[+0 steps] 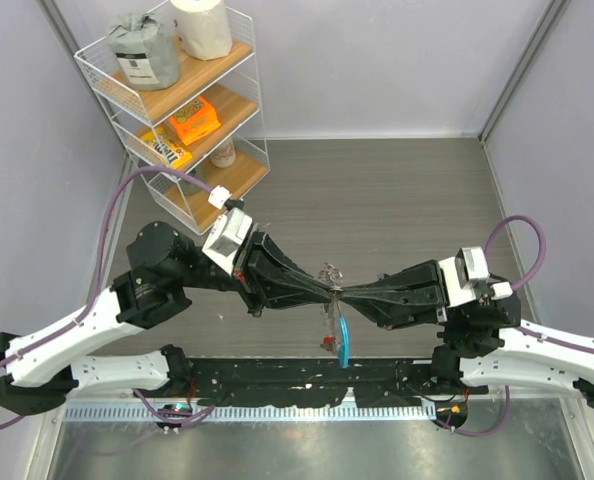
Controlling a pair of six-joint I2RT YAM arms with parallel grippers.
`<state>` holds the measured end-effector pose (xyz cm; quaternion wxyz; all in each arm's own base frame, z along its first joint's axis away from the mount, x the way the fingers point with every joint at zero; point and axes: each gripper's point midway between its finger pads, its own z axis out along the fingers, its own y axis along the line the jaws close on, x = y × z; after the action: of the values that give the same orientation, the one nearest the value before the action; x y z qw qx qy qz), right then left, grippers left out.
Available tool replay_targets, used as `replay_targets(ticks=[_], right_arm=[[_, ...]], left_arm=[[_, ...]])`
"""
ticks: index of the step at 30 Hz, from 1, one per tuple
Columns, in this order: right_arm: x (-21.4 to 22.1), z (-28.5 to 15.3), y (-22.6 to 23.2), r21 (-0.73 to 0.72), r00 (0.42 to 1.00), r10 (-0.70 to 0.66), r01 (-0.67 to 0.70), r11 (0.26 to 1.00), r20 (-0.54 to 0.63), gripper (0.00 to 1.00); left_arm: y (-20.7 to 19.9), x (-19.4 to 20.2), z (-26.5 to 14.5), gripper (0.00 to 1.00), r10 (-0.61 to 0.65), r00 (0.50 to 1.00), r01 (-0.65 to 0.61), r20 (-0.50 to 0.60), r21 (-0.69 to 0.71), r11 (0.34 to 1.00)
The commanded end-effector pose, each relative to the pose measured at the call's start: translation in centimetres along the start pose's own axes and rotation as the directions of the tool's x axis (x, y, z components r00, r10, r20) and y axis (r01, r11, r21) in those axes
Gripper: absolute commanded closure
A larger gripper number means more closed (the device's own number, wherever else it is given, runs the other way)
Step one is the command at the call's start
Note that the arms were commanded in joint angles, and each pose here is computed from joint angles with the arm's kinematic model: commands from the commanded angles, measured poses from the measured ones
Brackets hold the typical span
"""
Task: Put the keys on the keyring
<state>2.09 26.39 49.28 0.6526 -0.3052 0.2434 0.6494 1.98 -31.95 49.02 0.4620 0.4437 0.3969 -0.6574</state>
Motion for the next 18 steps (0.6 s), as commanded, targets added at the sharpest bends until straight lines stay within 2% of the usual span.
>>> replay_targets(ticks=[1, 8, 10, 15, 18], right_arm=[[-1.4, 0.4, 0.0, 0.001, 1.000, -0.030, 0.030, 1.000, 0.009, 0.94], [-1.3, -0.2, -0.3, 0.024, 0.999, -0.041, 0.042, 0.999, -0.027, 0.94], [-1.4, -0.4, -0.3, 0.029, 0.999, -0.045, 0.046, 0.999, -0.028, 0.91], [-1.7, -0.8, -0.4, 0.047, 0.998, -0.048, 0.050, 0.998, -0.050, 0.73], [-2.8, -1.5, -0.5, 0.065, 0.996, -0.070, 0.074, 0.995, -0.060, 0.66]], left_arm=[[0.9, -1.8, -0.3, 1.00, 0.047, 0.998, -0.044, 0.037, -0.078, 0.996], [0.8, -1.9, -0.9, 1.00, 0.054, 0.998, -0.050, 0.039, -0.098, 0.994], [0.8, -1.8, -0.9, 1.00, 0.053, 0.998, -0.049, 0.038, -0.097, 0.994], [0.7, -1.6, -0.9, 1.00, 0.050, 0.998, -0.047, 0.033, -0.089, 0.995], [0.5, -1.3, -1.1, 1.00, 0.046, 0.999, -0.045, 0.016, -0.083, 0.996]])
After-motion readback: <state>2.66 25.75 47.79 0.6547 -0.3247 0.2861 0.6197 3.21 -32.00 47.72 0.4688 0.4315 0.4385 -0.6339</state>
